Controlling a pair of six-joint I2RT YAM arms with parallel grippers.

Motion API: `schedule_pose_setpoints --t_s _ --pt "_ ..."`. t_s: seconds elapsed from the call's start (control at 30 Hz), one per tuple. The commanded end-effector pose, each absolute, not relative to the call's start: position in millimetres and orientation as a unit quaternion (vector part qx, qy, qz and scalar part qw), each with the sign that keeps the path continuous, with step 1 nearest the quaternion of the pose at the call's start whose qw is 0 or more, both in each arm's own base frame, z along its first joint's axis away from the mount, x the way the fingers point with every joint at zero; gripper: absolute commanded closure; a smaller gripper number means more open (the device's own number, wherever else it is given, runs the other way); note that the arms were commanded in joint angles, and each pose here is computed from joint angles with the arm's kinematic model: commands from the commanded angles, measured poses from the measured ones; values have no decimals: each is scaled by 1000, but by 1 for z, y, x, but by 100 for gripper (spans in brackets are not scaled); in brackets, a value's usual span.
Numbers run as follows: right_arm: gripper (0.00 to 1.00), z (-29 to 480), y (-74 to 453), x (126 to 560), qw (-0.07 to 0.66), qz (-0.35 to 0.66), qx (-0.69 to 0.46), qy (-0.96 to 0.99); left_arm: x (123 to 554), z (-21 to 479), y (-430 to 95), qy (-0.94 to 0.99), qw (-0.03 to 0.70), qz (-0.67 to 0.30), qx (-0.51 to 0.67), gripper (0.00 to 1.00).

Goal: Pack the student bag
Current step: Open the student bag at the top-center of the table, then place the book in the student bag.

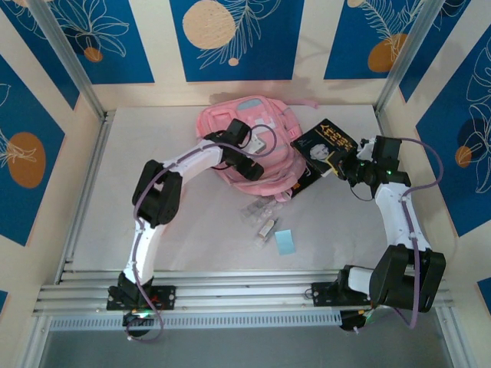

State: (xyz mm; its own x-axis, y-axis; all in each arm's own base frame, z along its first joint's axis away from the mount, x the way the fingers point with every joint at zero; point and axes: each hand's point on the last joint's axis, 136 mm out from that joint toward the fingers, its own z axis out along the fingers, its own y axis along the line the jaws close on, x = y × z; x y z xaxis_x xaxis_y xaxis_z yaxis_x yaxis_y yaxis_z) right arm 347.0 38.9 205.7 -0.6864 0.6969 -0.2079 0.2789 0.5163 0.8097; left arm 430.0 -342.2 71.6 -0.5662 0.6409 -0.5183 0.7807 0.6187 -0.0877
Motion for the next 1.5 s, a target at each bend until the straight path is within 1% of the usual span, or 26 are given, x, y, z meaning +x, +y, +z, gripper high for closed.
schedule_pose_setpoints --t_s 0.0,0.1,0.13,0.17,0.2,0.23,0.33,0.4,0.5,0.7,0.87,0.97,1.03,1.27,1.47 --pt "100 223 45 347 291 415 256 823 411 41 -333 876 162 -119 438 16" --pt "100 224 44 346 293 415 258 822 425 22 -316 886 159 -50 433 19" --pt "100 224 44 346 293 416 259 821 430 15 -309 890 155 -27 428 24" --pt "100 225 44 345 293 417 259 821 434 10 -302 895 152 -4 419 39" --pt "100 225 44 345 293 417 260 820 434 5 -297 900 138 9 412 72" --pt "100 226 43 344 295 417 261 819 433 2 -297 905 126 9 407 100" --pt "100 225 39 343 302 409 268 818 421 6 -307 908 113 -33 402 100" --pt "100 225 34 341 307 403 277 816 415 22 -316 908 125 -71 393 100" --pt "100 227 20 337 323 391 296 809 407 67 -331 907 153 -148 364 100" --pt "100 224 -9 322 353 350 343 797 415 167 -336 893 210 -294 269 100" --pt "100 220 6 318 342 380 323 796 425 230 -334 862 241 -392 215 100" --pt "100 217 26 321 326 407 300 799 433 259 -332 838 248 -449 188 100" --pt "100 216 50 325 316 424 271 804 436 272 -332 825 250 -474 180 100" --pt "100 215 147 354 299 465 181 814 432 287 -334 810 252 -499 178 100" --pt "100 206 225 404 264 517 129 804 428 294 -326 812 259 -492 179 100"
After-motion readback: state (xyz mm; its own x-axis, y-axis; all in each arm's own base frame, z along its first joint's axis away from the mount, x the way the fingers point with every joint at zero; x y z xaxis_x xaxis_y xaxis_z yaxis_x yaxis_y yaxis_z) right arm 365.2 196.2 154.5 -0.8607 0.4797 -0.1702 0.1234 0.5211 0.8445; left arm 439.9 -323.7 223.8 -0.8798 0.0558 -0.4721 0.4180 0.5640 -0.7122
